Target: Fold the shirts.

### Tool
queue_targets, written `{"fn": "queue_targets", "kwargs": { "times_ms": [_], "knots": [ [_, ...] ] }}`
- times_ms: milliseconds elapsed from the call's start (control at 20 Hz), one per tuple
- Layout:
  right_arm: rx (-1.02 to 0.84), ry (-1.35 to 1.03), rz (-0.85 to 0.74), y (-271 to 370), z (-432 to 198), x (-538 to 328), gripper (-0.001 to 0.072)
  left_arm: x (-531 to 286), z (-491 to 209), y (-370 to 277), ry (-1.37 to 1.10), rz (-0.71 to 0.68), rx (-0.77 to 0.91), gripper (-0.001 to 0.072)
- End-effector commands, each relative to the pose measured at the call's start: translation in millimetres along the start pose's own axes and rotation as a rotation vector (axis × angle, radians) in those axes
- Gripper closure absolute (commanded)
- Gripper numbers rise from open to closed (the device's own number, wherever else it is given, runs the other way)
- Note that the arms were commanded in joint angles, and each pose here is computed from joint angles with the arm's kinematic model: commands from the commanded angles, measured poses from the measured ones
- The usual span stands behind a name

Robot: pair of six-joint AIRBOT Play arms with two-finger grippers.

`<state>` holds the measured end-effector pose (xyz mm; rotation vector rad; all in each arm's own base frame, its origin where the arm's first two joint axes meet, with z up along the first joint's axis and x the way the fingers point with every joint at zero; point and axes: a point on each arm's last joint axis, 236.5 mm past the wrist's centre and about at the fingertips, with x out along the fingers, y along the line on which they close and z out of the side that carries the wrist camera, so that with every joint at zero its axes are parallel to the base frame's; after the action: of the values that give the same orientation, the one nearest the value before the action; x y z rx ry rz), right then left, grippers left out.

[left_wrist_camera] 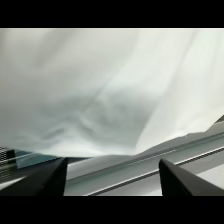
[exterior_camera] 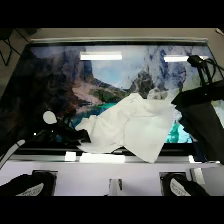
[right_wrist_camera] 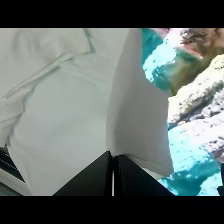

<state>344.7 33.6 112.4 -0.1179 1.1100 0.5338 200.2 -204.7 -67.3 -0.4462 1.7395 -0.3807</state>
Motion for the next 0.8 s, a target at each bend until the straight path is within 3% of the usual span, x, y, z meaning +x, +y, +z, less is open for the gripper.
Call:
{"fn": "queue_targets", "kwargs": {
  "times_ms": [0, 100, 150, 250, 500, 650, 750],
  "knots": [
    [-0.002, 0.001, 0.001, 0, 0, 0, 0.0690, 25, 8, -11, -0.037, -0.045, -0.049, -0.0013],
    [-0.002, 0.001, 0.001, 0, 0, 0, 0.0690, 36, 11, -10, -0.031, -0.034, -0.055, -0.0003],
    [-0.002, 0.001, 0.001, 0, 0, 0, 0.0690, 38, 15, -11, -0.045, -0.037, -0.055, 0.0137],
    [-0.002, 0.001, 0.002, 0, 0, 0, 0.0690, 38, 24, -20, -0.088, -0.061, -0.049, 0.0663],
    [-0.044, -0.095, 0.031, 16, 19, -13, 0.0691, -46, 63, -92, -0.318, -0.145, 0.322, 0.0681],
    [-0.086, -0.243, -0.059, 15, 50, -49, 0.0691, -208, 100, -137, -0.739, -0.136, 0.434, 0.0682],
    [-0.143, -0.445, -0.161, 21, 92, -106, 0.0691, -357, 88, -163, -1.100, -0.157, 0.477, 0.0682]
  ]
}}
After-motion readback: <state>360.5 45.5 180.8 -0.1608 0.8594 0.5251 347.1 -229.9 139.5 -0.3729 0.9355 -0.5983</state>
